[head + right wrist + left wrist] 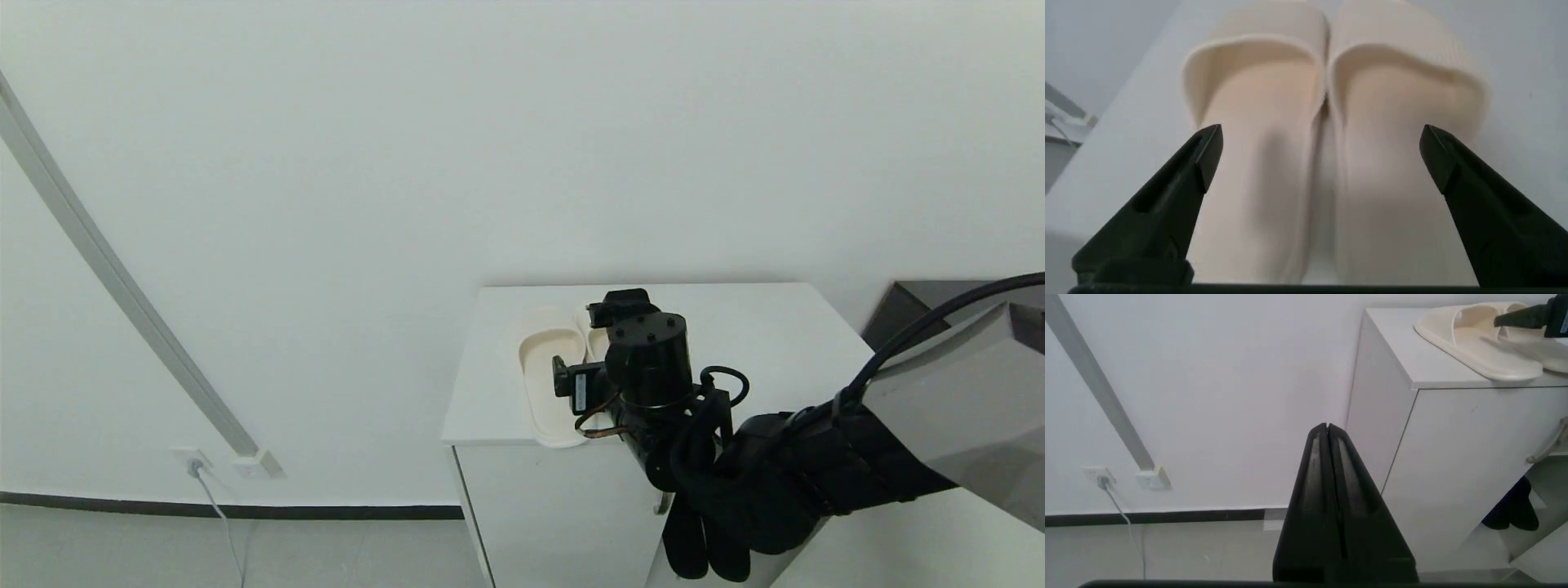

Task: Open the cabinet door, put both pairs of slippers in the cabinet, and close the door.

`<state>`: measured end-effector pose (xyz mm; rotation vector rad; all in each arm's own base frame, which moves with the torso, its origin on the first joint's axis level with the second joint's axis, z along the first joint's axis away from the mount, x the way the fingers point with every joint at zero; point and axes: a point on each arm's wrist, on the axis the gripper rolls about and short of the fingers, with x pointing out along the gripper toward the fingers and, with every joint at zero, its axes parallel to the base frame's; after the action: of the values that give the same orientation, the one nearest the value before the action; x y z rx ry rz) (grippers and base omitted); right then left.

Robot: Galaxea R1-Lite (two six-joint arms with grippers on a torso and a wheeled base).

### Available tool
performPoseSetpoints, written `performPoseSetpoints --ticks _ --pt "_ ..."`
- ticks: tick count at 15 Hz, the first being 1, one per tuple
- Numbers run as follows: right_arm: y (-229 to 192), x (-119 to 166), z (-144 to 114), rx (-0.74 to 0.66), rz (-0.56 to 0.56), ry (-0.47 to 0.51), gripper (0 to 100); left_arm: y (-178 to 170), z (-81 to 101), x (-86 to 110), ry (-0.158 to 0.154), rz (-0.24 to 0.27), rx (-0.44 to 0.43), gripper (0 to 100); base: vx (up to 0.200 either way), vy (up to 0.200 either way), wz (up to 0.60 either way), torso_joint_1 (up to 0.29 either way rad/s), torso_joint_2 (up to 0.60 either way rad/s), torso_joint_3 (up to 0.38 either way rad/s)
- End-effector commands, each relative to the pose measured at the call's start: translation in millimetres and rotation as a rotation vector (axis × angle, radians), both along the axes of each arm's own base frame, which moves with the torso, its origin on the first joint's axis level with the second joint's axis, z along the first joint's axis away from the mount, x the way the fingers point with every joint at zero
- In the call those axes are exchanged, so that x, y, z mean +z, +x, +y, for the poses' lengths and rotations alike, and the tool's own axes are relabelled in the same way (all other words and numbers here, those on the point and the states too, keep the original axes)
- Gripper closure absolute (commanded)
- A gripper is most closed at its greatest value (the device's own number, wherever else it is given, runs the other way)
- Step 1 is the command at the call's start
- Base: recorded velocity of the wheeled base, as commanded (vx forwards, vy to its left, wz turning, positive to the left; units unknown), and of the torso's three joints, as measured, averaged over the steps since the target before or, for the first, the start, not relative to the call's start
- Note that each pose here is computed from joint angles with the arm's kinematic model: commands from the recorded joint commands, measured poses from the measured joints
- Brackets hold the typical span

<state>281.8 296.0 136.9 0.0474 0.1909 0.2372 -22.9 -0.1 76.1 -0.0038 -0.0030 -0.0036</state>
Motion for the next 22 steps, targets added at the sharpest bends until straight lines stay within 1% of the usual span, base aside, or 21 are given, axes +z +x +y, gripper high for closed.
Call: performPoseSetpoints --ticks 1,4,10,13,14,22 --pt "9 -9 5 -0.007 0.007 -0.007 0 0 0.0 0.0 -0.001 0.001 0.001 100 0.0 0.0 0.0 0.0 0.0 0.0" --pt "24 -12 10 -0.013 -0.002 0.0 0 0 0.0 0.0 -0.002 0.001 0.001 100 0.0 0.0 0.0 0.0 0.0 0.0" --pt "64 -32 19 -0.049 -0.022 -0.017 0 0 0.0 0.0 -0.002 0.001 0.001 100 0.0 0.0 0.0 0.0 0.0 0.0" --pt "76 -30 22 -0.041 -0.03 -0.006 0 0 0.0 0.0 -0.002 0.001 0.001 100 0.0 0.0 0.0 0.0 0.0 0.0" --pt "77 -29 22 -0.041 -0.03 -0.006 100 0 0.0 0.0 -0.002 0.001 0.001 100 0.0 0.0 0.0 0.0 0.0 0.0" --pt "75 -22 21 -0.043 -0.037 0.0 100 0 0.0 0.0 -0.002 0.001 0.002 100 0.0 0.0 0.0 0.0 0.0 0.0"
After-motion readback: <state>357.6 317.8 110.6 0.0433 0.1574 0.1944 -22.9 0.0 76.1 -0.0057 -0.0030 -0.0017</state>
